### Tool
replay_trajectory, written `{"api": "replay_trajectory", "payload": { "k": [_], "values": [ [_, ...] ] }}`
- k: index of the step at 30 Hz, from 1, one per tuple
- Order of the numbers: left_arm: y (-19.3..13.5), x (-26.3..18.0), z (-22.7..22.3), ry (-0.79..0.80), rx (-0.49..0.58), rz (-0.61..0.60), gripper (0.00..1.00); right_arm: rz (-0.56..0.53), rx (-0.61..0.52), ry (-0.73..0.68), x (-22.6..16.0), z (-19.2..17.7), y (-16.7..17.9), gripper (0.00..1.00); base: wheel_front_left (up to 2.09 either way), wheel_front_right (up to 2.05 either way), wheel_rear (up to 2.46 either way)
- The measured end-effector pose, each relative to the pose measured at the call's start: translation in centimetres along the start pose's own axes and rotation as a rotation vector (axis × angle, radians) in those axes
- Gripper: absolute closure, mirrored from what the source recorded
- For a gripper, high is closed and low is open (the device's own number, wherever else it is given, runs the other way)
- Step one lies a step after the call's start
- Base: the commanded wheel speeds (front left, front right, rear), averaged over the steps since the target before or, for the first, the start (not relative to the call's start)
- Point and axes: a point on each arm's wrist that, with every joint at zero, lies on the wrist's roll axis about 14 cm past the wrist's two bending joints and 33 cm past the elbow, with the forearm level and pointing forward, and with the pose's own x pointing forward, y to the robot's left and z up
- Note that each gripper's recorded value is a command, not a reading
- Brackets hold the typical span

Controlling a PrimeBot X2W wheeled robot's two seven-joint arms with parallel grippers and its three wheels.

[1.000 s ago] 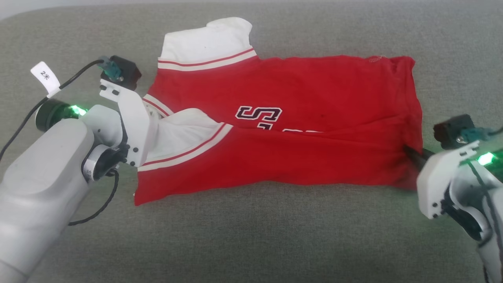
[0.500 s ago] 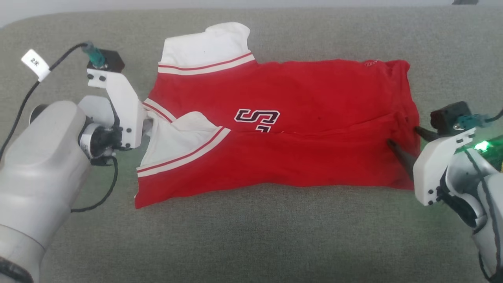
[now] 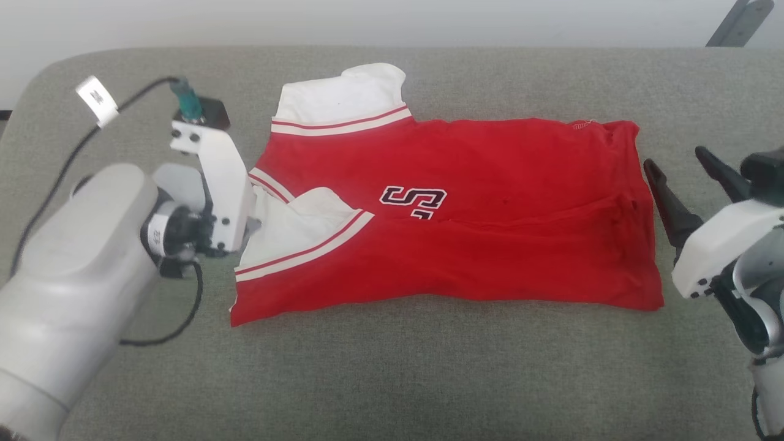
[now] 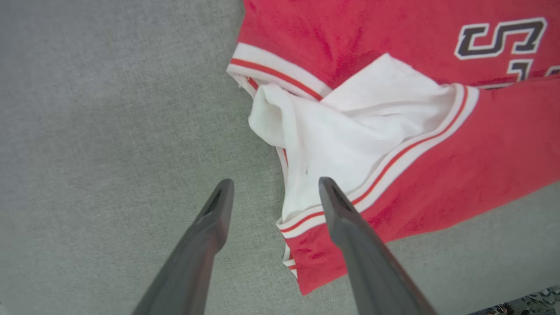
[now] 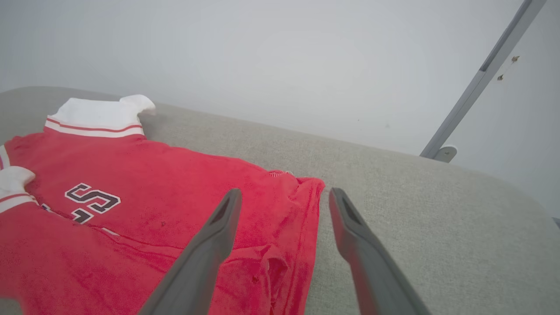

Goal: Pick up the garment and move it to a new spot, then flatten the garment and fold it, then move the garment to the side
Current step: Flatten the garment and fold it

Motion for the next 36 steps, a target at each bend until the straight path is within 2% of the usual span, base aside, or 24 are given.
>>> {"api": "replay_trajectory", "payload": {
  "k": [6,13,22,30,36],
  "values": [
    [-2.2,-0.4,-2.5,0.077,-0.011,-0.041,0.00,-0.082,0.008,-0.152,-1.3,2.9,-1.0,0.00,0.00,0.00,0.00],
    [-2.1,0.1,-5.8,0.190,-0.052,-0.006,0.00,-0.166,0.022,-0.211,-2.9,3.9,-2.6,0.00,0.00,0.00,0.00],
    [-1.6,2.5,-8.2,0.240,-0.127,0.007,0.00,-0.230,0.040,-0.208,-4.1,3.3,-4.2,0.00,0.00,0.00,0.00],
    [-1.2,4.6,-7.9,0.175,-0.202,-0.024,0.00,-0.240,0.050,-0.130,-4.6,1.6,-4.4,0.00,0.00,0.00,0.00],
    [-1.2,5.9,-7.8,0.150,-0.198,-0.056,0.00,-0.244,0.051,-0.095,-4.5,1.0,-4.8,0.00,0.00,0.00,0.00]
  ]
}}
